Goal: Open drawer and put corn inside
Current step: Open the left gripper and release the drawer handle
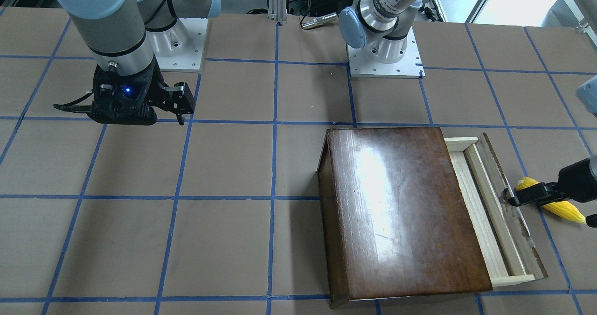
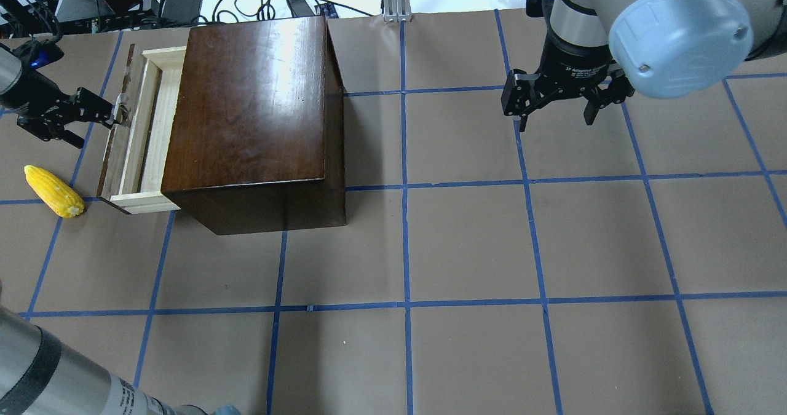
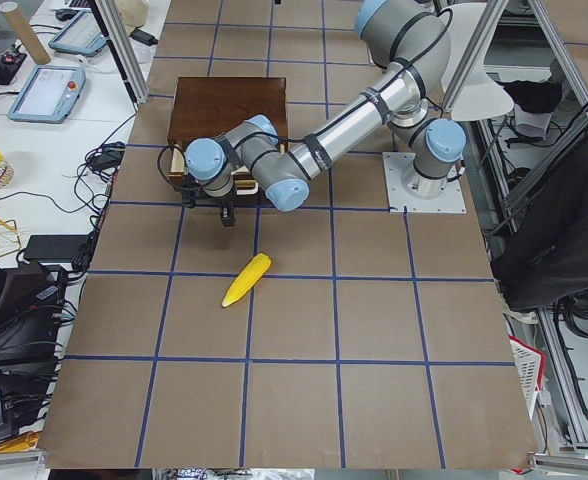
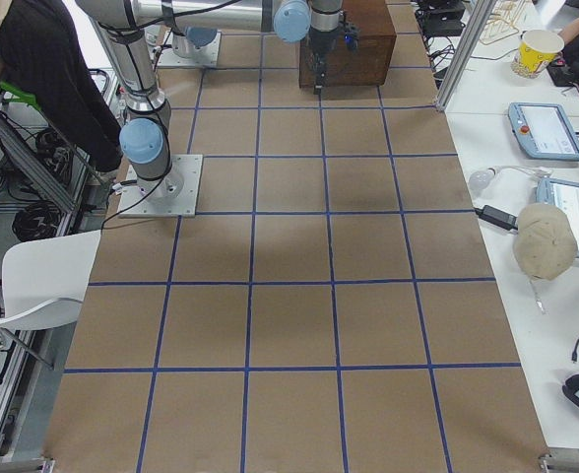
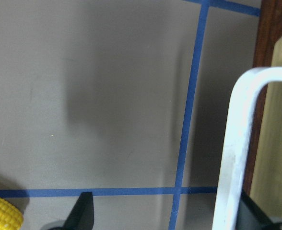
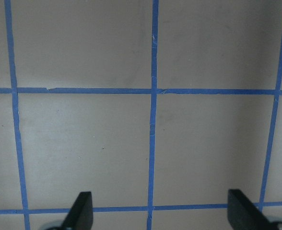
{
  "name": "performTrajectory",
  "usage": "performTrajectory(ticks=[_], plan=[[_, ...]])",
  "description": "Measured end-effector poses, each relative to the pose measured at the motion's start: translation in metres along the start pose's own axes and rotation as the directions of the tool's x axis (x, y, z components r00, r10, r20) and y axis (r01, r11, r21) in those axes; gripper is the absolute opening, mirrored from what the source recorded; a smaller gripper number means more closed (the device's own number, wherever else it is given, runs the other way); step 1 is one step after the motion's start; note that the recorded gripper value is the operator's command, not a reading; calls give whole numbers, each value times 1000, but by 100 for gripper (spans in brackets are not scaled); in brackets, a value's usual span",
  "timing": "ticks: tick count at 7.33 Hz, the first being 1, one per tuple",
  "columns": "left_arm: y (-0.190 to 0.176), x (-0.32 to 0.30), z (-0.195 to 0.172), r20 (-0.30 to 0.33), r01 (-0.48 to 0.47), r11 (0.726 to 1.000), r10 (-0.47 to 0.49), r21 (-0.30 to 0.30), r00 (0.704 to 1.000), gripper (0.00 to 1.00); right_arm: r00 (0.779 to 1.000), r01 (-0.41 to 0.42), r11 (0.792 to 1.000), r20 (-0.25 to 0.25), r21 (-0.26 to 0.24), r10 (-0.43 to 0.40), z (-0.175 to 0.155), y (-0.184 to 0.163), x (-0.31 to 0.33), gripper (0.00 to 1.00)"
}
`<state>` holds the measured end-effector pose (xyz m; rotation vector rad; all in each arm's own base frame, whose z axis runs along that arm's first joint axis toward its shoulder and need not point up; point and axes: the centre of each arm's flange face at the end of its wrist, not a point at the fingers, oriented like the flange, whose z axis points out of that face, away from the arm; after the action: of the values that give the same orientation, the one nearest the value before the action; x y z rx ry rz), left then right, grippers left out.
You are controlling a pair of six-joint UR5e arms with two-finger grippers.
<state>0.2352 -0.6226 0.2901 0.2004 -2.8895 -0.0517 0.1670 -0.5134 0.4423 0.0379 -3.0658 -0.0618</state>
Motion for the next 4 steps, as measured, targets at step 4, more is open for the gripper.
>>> performTrajectory(ticks=[4], plan=[[1,-5,-3,0,7,1000,-7,5,1000,100,1000,0,1000,0,-1,0,0,0,0,100]])
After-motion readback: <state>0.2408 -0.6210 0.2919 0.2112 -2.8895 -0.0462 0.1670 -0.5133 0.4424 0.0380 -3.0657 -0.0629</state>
